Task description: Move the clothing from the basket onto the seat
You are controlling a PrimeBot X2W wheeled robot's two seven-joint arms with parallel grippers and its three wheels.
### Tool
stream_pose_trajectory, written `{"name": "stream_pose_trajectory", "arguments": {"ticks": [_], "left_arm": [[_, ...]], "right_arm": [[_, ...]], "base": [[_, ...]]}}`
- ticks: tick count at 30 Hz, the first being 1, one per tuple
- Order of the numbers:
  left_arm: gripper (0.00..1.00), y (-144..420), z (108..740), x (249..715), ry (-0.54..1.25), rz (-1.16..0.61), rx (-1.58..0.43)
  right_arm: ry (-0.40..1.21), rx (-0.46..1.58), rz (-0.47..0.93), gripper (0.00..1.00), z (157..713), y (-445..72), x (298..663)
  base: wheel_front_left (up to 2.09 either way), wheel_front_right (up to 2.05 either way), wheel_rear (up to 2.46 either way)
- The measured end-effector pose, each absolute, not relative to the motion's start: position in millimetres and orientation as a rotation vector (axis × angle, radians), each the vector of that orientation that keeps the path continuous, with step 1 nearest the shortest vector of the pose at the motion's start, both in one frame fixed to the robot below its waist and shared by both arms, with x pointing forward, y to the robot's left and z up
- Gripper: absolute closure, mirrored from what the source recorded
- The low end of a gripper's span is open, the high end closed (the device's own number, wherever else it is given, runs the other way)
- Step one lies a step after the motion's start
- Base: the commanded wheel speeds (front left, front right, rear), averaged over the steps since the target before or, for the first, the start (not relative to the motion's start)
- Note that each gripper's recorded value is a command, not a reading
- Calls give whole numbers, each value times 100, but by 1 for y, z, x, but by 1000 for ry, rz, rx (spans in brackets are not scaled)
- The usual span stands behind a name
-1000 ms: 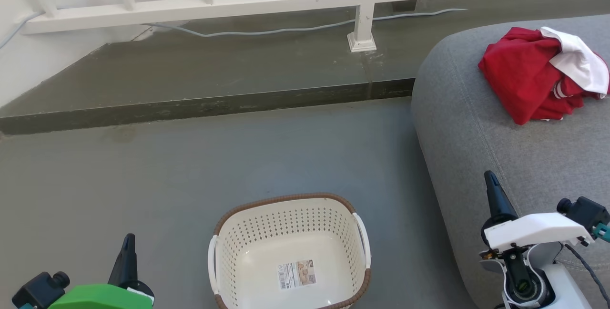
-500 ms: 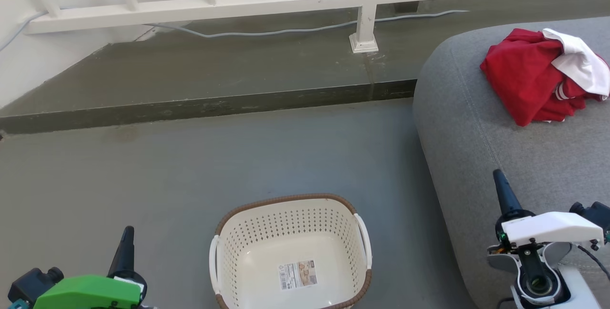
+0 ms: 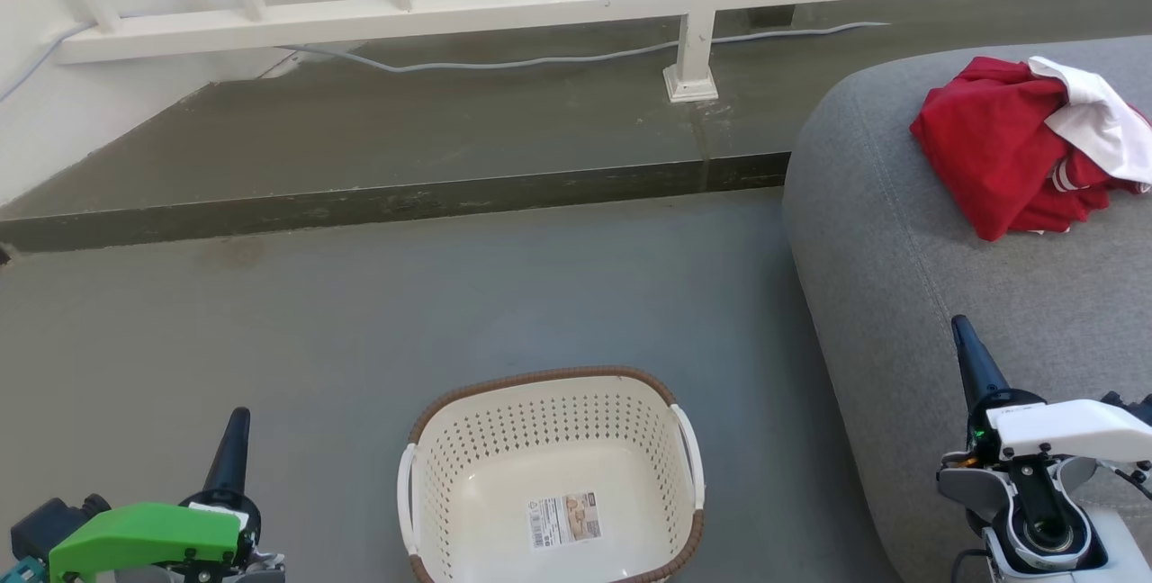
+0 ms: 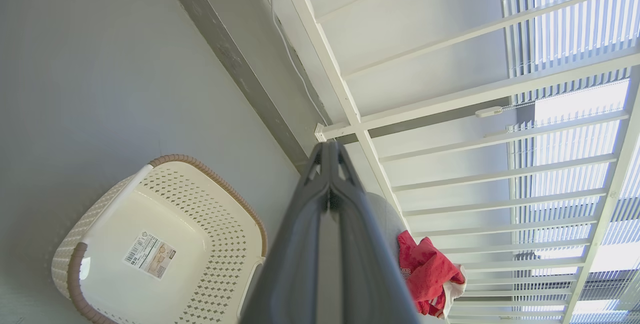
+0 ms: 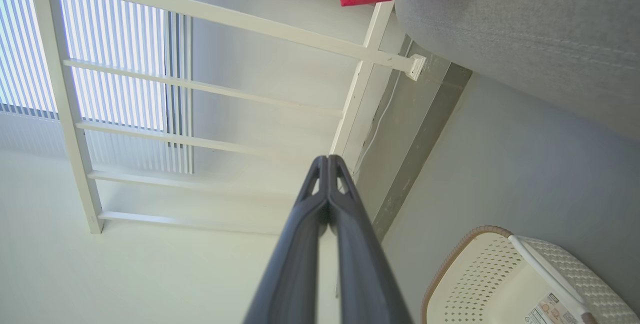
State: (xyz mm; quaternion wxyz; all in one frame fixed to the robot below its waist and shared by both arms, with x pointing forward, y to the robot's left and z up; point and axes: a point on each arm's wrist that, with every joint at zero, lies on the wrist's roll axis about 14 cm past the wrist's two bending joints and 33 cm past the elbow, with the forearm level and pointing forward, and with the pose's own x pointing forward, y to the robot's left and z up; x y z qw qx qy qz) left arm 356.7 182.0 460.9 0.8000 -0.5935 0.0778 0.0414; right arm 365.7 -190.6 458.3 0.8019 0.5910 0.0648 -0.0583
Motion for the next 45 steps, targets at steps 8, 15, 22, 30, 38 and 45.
{"name": "stream_pose_trajectory", "arguments": {"ticks": [8,15,22,30,38,45], "left_arm": [[100,182,464,361,148,88,-1388],[100,184,468,366,134,77,-1470],[100,185,474,370,112,62,-1557],[100,186,476,372,103,59,-1580],[100,186,474,372,107,65,-1580],[100,187,473,372,108,69,-1580]], "right_arm": [[121,1376,-124,100,462,-195,368],[94,1475,-118,100,467,-198,370],[68,1566,-114,100,472,-203,372],[64,1586,-114,100,472,-204,372],[63,1586,-113,100,473,-204,372],[63,1587,-113,100,473,-204,372]], "base": [[0,0,0],[0,0,0],[0,0,0],[0,0,0],[0,0,0],[0,0,0]]}}
